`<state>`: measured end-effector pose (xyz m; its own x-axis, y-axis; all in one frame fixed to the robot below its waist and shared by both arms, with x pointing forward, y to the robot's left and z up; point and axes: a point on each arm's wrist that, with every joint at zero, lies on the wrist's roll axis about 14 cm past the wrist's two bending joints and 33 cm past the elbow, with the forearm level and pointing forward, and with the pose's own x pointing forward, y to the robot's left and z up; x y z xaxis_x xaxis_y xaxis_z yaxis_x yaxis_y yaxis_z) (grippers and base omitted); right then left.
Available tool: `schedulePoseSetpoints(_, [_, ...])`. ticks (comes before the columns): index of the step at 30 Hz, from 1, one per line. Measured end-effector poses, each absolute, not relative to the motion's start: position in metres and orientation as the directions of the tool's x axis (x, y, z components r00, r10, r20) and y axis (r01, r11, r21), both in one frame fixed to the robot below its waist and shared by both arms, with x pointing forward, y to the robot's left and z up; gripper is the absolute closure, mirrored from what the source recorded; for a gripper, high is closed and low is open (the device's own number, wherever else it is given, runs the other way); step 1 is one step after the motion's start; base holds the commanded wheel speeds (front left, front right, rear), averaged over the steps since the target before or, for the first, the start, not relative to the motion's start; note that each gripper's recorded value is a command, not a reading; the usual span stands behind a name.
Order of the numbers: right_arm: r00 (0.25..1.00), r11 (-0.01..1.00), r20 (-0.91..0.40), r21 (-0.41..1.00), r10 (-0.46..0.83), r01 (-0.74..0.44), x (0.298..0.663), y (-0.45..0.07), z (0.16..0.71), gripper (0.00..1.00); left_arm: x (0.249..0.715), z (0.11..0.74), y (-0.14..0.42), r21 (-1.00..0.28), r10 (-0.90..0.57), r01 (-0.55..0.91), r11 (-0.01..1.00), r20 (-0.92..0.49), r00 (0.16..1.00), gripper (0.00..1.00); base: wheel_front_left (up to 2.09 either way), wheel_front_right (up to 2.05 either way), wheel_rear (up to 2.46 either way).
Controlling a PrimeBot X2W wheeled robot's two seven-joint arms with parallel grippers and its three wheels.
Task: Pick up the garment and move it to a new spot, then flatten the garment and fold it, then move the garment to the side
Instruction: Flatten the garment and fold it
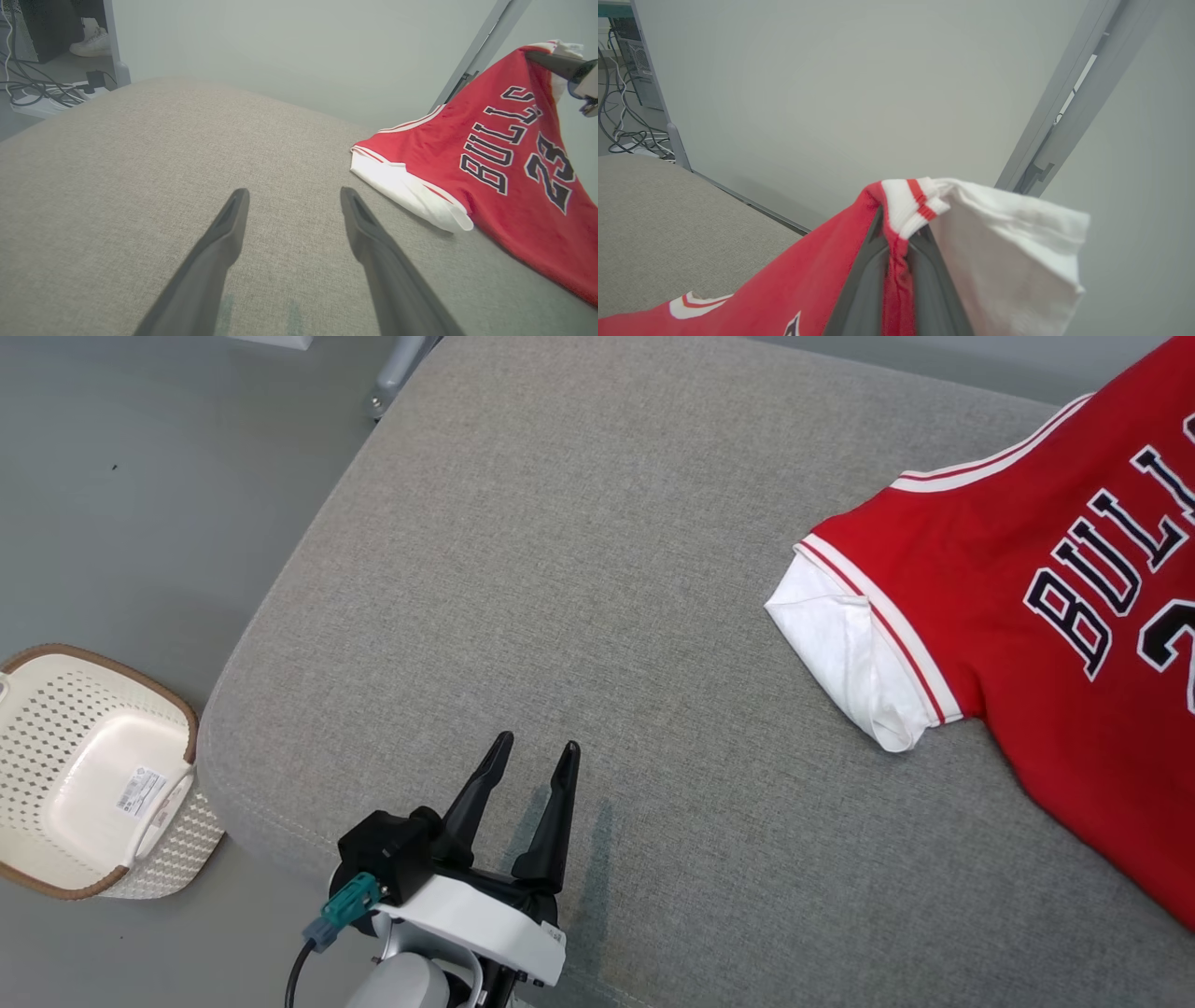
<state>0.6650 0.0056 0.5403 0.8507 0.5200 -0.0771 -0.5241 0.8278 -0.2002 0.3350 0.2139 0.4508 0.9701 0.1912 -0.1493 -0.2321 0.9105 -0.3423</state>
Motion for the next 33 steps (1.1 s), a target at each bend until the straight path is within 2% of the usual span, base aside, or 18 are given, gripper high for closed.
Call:
schedulePoseSetpoints(1, [0.849, 0.824, -0.084, -0.207, 0.522, -0.527, 0.668, 0.009, 0.538, 0.18, 0.335, 0.45, 0.214, -0.342, 0.194, -0.236, 0.91, -0.154, 0.969, 0.0, 0.0, 0.0, 0.0])
schedulePoseSetpoints(2, [0.844, 0.816, -0.112, -0.215, 0.525, -0.536, 0.668, 0.013, 0.53, 0.0, 0.334, 0.449, 0.216, -0.341, 0.201, -0.244, 0.908, -0.159, 0.967, 0.0, 0.0, 0.0, 0.0])
schedulePoseSetpoints(7, [0.806, 0.786, -0.253, -0.2, 0.535, -0.585, 0.649, 0.029, 0.49, 0.0, 0.339, 0.451, 0.217, -0.338, 0.202, -0.243, 0.909, -0.151, 0.968, 0.0, 0.0, 0.0, 0.0])
schedulePoseSetpoints(14, [0.782, 0.789, -0.368, -0.171, 0.504, -0.59, 0.615, 0.006, 0.455, 0.0, 0.353, 0.459, 0.208, -0.336, 0.158, -0.188, 0.923, -0.115, 0.981, 0.0, 0.0, 0.0, 0.0])
schedulePoseSetpoints(24, [0.85, 0.876, -0.256, -0.024, 0.461, -0.483, 0.553, -0.059, 0.456, 0.0, 0.38, 0.467, 0.175, -0.326, 0.033, -0.053, 0.944, -0.066, 0.997, 0.0, 0.0, 0.0, 0.0])
schedulePoseSetpoints(32, [0.931, 0.951, -0.203, 0.116, 0.305, -0.286, 0.478, -0.137, 0.443, 0.0, 0.399, 0.473, 0.138, -0.33, -0.074, 0.056, 0.942, -0.04, 0.996, 0.0, 0.0, 0.0, 0.0])
schedulePoseSetpoints(33, [0.944, 0.959, -0.19, 0.151, 0.268, -0.242, 0.458, -0.148, 0.442, 0.0, 0.402, 0.47, 0.129, -0.327, -0.095, 0.074, 0.942, -0.051, 0.994, 0.0, 0.0, 0.0, 0.0])
